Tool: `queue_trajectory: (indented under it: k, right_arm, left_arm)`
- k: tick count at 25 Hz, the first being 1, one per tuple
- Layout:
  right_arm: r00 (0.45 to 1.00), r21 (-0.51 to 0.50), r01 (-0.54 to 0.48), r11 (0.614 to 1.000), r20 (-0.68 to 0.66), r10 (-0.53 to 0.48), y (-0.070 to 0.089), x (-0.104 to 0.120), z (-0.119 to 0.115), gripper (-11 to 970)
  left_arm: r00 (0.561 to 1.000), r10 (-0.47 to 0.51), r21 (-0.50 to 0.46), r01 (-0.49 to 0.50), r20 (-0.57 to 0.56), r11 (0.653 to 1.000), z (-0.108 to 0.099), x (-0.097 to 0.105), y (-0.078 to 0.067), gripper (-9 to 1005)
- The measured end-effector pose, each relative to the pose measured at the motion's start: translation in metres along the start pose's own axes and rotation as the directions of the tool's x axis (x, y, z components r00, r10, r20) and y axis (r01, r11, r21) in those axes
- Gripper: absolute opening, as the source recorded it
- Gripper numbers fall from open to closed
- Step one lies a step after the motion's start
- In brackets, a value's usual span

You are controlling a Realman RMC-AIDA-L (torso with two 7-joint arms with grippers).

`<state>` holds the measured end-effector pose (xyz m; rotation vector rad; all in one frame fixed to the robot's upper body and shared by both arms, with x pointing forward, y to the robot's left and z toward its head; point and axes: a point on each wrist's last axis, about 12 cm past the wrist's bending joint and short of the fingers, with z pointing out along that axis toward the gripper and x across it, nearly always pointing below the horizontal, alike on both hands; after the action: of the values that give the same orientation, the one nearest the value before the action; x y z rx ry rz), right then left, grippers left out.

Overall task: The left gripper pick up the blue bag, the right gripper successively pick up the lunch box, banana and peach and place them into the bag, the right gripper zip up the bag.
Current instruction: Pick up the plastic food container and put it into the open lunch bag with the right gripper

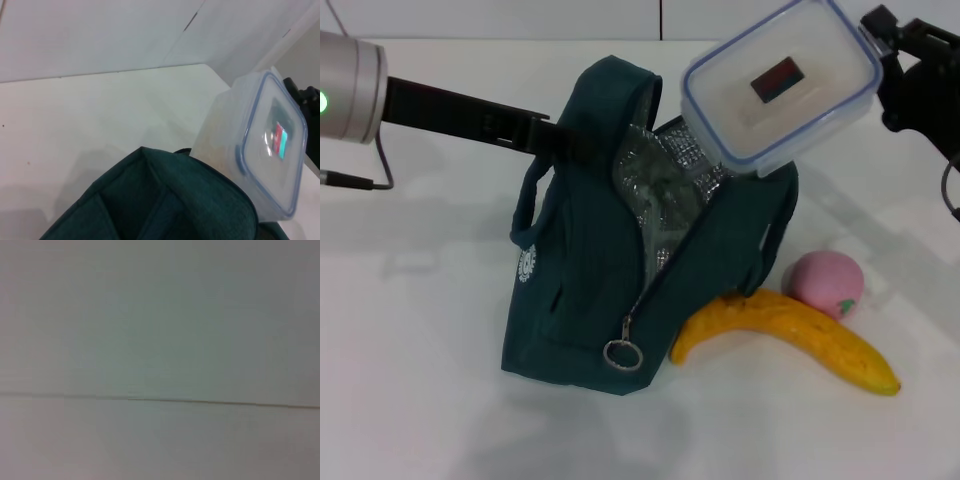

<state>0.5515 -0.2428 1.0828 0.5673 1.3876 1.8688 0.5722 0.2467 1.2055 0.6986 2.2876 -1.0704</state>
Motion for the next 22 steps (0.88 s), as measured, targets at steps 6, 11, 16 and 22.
queue_trajectory:
  k: [6,11,16,22]
  right_arm:
    - [0.986,0.020,0.091,0.996,-0.144,-0.087,0.002,0.004,0.021,93]
    - [0.958,0.003,0.201,0.980,-0.208,-0.196,0.003,0.008,0.036,94]
    - [0.908,-0.036,0.323,0.946,-0.271,-0.321,0.005,0.012,0.047,94]
    - [0.774,-0.065,0.517,0.854,-0.391,-0.498,0.002,0.015,0.069,98]
  left_arm:
    - [1.000,0.009,0.007,-0.009,0.000,1.000,0.003,-0.002,-0.002,49]
    - [1.000,0.014,-0.001,-0.014,0.015,1.000,0.003,-0.004,-0.001,49]
    - [1.000,0.020,0.000,-0.020,0.015,1.000,0.003,-0.004,-0.001,49]
    - [0.999,0.036,0.003,-0.036,0.014,0.999,0.005,-0.008,-0.003,49]
